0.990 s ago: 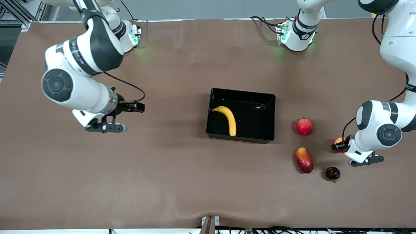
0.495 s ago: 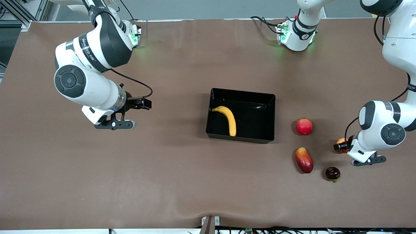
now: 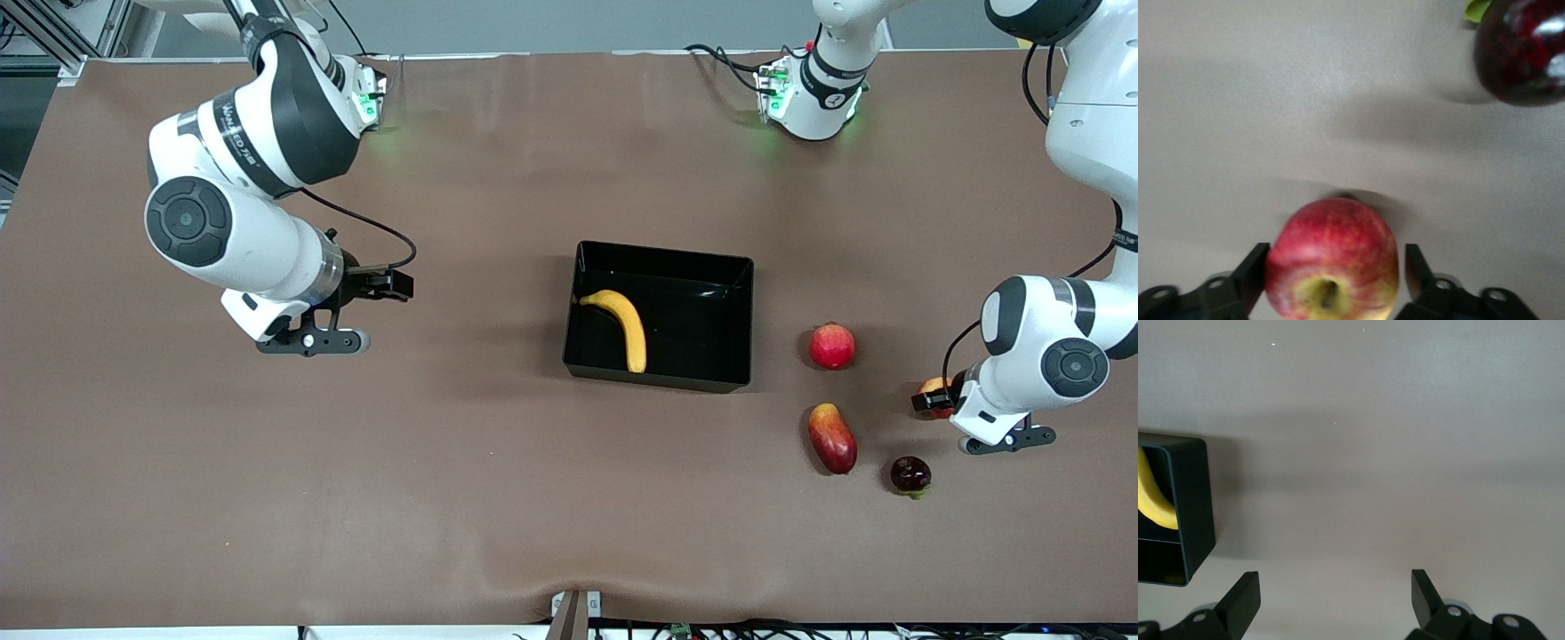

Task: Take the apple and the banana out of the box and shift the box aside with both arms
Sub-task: 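Lower the apple onto the table and open the left gripper, then reach the left gripper into the tray and grasp the banana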

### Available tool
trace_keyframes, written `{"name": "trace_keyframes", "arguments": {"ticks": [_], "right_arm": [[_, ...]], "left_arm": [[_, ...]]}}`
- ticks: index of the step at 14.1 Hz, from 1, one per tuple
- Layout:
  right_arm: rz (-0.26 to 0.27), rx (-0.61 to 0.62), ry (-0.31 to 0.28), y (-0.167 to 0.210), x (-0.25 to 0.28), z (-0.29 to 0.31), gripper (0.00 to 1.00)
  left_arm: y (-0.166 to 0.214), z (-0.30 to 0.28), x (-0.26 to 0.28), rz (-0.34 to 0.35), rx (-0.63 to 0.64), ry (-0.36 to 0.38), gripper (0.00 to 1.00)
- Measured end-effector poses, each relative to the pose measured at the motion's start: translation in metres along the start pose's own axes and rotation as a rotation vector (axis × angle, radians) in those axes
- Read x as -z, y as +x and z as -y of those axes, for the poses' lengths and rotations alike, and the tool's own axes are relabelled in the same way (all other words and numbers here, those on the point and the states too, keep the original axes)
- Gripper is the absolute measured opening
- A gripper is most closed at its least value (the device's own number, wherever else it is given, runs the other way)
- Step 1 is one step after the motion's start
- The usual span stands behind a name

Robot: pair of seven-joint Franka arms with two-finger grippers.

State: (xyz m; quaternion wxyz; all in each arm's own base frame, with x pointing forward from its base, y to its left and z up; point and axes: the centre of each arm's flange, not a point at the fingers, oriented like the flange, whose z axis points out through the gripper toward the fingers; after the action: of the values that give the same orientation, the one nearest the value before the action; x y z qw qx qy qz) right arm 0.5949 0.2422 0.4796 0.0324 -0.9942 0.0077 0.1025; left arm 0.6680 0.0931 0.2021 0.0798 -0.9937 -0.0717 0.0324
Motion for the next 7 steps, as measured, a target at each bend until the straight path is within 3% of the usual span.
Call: {"name": "trace_keyframes", "arguments": {"ticks": [1, 7], "right_arm": [[-0.004, 0.001, 0.002, 0.000, 0.002, 0.000, 1.00], [0.014, 0.051, -0.012, -0.008, -0.011, 0.029, 1.00]], "left_arm": [[0.000, -0.003, 0.001, -0.002, -0.003, -0.004, 0.99], [-0.007, -0.079, 0.078, -0.007, 0.048, -0.052, 1.00]]}}
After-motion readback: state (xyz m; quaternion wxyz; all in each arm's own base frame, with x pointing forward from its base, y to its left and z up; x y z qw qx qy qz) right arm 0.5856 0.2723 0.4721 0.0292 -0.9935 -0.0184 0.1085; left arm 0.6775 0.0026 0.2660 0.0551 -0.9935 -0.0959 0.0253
